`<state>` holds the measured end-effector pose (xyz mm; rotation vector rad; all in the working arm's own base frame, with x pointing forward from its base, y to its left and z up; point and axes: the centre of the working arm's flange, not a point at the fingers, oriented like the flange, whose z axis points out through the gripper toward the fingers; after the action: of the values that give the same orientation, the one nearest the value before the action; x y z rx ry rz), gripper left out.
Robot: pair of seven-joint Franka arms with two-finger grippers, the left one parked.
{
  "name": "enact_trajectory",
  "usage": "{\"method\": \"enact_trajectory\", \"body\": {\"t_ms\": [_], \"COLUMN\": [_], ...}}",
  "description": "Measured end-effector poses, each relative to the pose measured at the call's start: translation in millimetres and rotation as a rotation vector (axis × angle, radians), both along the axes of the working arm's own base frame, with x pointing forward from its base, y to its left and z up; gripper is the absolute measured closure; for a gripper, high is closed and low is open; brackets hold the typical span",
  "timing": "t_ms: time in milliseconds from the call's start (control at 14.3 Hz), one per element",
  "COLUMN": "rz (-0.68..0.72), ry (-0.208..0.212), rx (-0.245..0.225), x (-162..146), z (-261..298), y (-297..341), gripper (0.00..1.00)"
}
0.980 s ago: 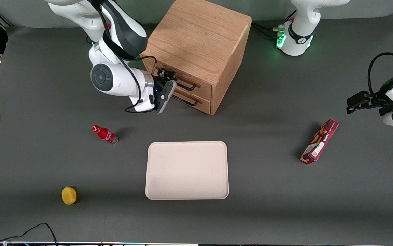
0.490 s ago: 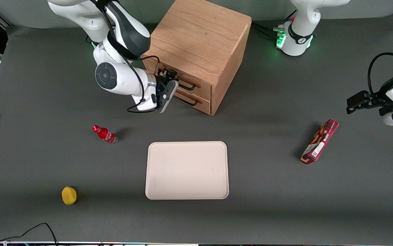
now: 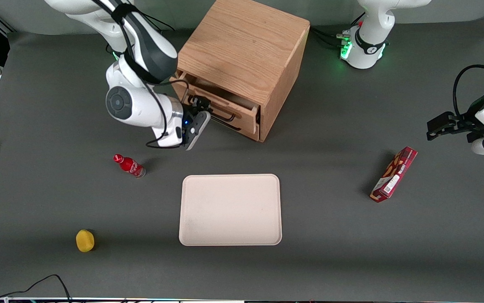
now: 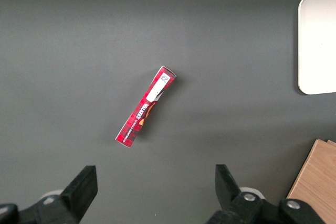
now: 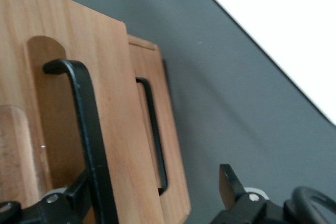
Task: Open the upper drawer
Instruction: 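Pull the upper drawer handle outward with the right gripper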
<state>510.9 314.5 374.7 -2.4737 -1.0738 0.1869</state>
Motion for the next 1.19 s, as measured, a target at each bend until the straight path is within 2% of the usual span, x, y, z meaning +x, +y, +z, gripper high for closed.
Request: {"method": "enact_trajectory", "body": {"t_ms": [280, 630, 770, 980, 1190], "rz": [-0.036, -0.049, -0.058, -0.055, -0.053], "ry": [-0.018, -0.002, -0.001, -0.02, -0.004], "rx": [-0.005, -0.044, -0.043, -0.058, -0.064], "x": [36.9, 89.5, 112.0, 133.9, 146.2], "z": [-5.4, 5.8, 5.9, -4.4, -2.5], "y": [-20.5, -59.8, -78.3, -91.3, -99.7], "gripper": [0.0, 0.0, 0.0, 0.0, 0.0]}}
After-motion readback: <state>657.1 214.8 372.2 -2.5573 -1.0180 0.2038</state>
